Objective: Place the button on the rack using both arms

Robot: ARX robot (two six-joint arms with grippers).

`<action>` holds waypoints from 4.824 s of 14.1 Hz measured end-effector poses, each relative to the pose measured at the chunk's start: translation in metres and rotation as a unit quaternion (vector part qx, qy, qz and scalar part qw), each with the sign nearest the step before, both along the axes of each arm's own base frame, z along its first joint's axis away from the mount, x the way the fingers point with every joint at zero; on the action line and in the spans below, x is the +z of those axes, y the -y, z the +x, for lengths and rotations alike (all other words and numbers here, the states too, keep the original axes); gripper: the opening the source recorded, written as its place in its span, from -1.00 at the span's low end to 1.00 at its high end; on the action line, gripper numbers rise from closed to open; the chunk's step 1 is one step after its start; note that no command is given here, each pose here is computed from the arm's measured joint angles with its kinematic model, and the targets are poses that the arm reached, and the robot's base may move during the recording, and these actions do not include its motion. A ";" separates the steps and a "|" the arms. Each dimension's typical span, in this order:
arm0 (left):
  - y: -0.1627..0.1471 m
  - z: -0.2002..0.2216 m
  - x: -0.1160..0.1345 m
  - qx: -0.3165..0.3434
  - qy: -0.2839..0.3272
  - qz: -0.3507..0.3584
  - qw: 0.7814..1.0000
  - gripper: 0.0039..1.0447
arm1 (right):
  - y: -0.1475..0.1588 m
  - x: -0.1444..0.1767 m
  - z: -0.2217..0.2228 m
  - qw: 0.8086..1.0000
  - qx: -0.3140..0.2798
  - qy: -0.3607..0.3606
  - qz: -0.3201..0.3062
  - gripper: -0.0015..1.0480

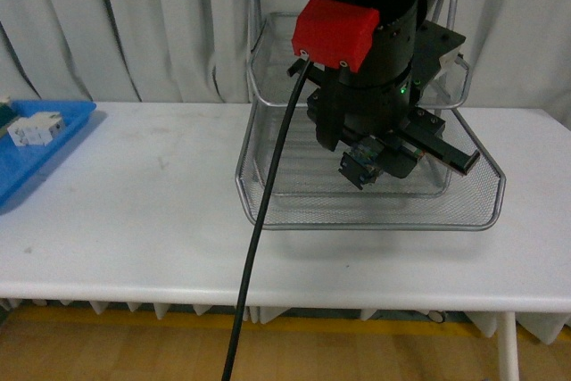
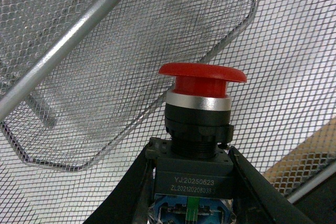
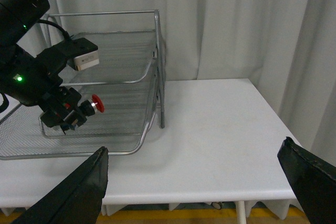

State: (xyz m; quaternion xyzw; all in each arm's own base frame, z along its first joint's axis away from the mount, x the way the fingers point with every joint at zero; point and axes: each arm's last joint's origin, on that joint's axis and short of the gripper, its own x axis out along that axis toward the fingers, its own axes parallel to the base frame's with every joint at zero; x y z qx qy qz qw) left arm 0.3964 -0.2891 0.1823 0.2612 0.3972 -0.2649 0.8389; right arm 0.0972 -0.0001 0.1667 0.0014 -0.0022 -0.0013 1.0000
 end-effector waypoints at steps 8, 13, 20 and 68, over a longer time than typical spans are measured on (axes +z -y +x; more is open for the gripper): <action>0.012 0.042 -0.004 0.047 0.003 -0.008 0.999 -0.33 | 0.000 0.000 0.000 1.000 0.000 0.000 0.000 0.87; 0.005 0.040 -0.010 0.065 -0.006 -0.036 0.997 0.77 | 0.000 0.000 0.000 1.000 0.000 0.000 0.000 0.87; -0.046 -0.035 0.061 0.056 0.066 -0.109 0.990 0.88 | 0.000 0.000 0.000 1.000 0.000 0.000 0.000 0.87; -0.289 -0.299 -0.017 0.265 0.396 -0.261 0.840 0.62 | 0.000 0.000 0.000 1.000 0.001 0.000 0.000 0.87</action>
